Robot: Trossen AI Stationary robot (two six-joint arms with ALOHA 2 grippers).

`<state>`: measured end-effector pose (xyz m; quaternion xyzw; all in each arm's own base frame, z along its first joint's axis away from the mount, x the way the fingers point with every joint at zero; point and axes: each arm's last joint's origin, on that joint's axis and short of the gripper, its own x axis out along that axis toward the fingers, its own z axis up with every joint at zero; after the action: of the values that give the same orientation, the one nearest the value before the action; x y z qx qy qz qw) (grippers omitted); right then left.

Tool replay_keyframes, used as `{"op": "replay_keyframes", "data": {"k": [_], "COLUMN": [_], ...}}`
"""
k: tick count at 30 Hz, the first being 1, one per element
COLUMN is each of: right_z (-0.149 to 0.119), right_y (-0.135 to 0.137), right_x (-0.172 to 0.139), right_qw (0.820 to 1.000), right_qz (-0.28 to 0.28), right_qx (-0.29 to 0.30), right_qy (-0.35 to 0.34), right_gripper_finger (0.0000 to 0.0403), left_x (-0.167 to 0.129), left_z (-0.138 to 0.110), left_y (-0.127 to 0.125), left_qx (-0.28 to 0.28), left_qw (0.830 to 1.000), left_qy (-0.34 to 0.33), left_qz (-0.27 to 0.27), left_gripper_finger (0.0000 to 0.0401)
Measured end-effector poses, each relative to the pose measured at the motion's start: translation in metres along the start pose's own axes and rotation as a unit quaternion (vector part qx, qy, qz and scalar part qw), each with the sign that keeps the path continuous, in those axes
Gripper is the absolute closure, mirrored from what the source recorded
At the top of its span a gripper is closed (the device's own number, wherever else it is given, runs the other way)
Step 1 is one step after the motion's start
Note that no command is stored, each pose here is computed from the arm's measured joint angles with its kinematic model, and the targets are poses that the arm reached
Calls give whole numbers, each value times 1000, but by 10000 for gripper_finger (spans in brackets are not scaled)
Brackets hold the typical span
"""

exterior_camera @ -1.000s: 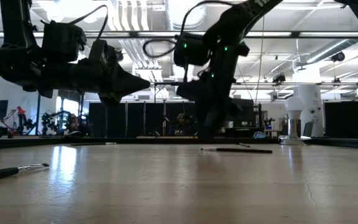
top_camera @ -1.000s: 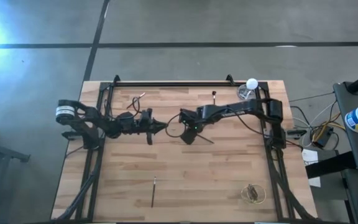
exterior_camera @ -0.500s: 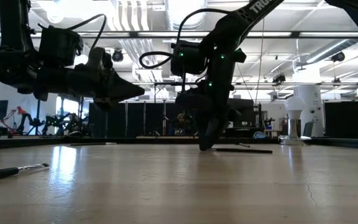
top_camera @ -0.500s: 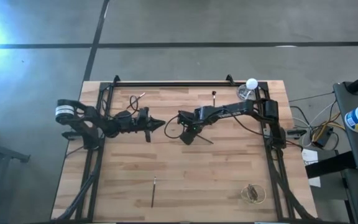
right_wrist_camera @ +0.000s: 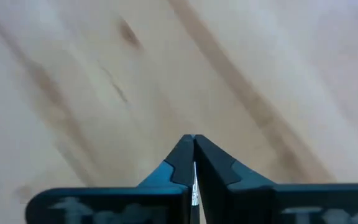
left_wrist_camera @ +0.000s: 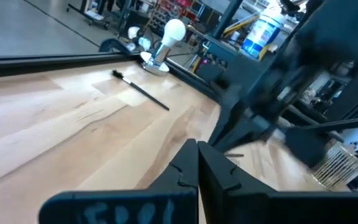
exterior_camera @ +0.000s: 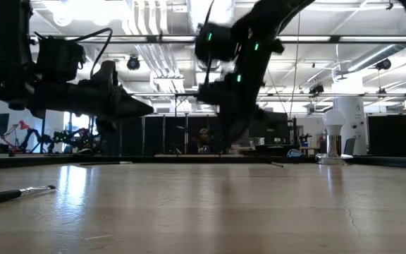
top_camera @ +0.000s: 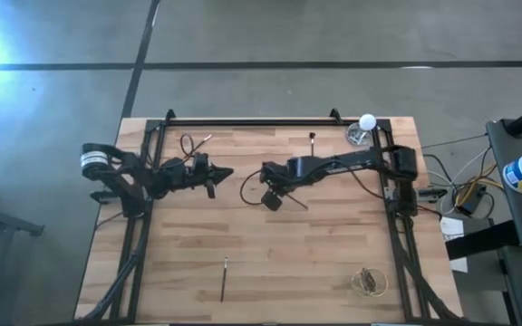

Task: Pick & Place Makeup Brushes
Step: Put the eyeshadow brush into the makeup brush holder

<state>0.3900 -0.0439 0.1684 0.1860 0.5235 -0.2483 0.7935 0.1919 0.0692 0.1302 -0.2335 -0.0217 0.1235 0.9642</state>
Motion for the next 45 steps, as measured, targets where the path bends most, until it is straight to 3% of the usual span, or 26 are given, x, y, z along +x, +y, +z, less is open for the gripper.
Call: {"op": "replay_keyframes", "data": {"k": [6,14,18,27,38,45], "right_z": [-14,-42,-69,-147,-233,-276], "right_y": [8,29,36,53,65,59], "right_x": [-42,-123,-165,-219,-262,-272], "right_qw": [998,984,972,957,952,943], "right_qz": [-1,5,9,43,135,139], "right_qx": [-8,41,83,137,52,-8], "right_qy": [-59,-173,-218,-250,-269,-303], "right_gripper_finger": [395,395,395,395,394,394], "left_x": [-1,-1,-1,-1,2,4], "left_z": [1,1,1,1,0,0], "left_y": [0,0,0,0,-1,-3], "left_qx": [4,9,9,10,18,27], "left_qw": [1000,1000,1000,1000,1000,1000], "left_qy": [-4,-4,-3,-2,4,7], "left_qz": [-2,-3,-2,-2,-1,-6], "left_gripper_finger": [401,401,401,401,401,401]}}
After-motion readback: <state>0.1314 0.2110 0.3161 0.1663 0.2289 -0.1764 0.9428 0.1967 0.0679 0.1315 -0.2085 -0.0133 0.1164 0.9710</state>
